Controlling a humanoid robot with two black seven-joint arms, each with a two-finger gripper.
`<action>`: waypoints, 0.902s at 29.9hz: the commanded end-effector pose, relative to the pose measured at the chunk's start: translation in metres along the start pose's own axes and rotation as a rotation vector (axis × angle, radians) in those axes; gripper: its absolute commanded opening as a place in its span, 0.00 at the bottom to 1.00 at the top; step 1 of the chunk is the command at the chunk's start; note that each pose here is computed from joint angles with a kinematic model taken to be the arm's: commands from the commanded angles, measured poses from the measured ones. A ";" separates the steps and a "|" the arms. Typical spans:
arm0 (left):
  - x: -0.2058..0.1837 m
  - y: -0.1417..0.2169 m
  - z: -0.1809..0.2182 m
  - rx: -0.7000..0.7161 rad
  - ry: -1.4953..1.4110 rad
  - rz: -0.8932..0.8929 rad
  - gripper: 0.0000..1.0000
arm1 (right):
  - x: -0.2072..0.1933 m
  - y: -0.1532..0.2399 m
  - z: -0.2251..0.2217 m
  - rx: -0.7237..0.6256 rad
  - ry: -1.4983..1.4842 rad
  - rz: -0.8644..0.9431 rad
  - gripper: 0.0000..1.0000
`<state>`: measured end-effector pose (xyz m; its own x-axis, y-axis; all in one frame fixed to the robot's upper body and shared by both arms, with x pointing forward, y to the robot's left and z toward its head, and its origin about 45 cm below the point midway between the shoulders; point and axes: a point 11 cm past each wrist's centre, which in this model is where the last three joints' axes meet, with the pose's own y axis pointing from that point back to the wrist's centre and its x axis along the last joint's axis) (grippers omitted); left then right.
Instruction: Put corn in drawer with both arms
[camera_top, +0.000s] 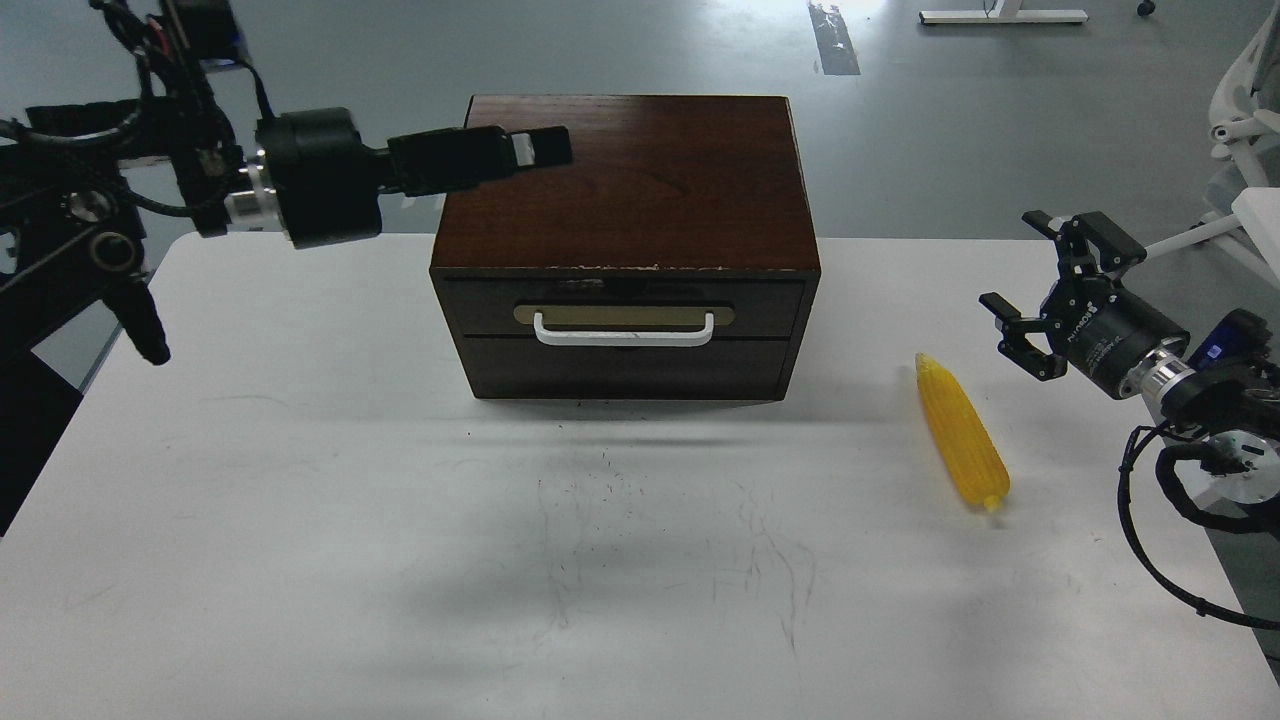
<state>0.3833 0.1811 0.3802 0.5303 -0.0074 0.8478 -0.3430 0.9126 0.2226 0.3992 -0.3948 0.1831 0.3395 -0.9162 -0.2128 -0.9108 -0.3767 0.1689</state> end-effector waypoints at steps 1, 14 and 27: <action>-0.008 -0.024 0.005 0.031 -0.179 -0.104 0.99 | 0.000 0.000 -0.001 0.001 0.001 0.000 1.00; -0.054 -0.069 -0.001 0.117 -0.598 -0.468 0.99 | 0.001 0.000 -0.003 0.008 0.000 0.003 1.00; -0.089 -0.089 -0.006 0.103 -0.680 -0.592 0.99 | 0.006 0.004 -0.006 0.009 0.007 0.014 1.00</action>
<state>0.3710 0.1069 0.2873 0.0768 -0.7287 0.6805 -0.2535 0.6458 0.7202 0.3995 -0.4013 0.1877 0.3299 -0.9213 -0.2057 -0.9169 -0.3646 0.1625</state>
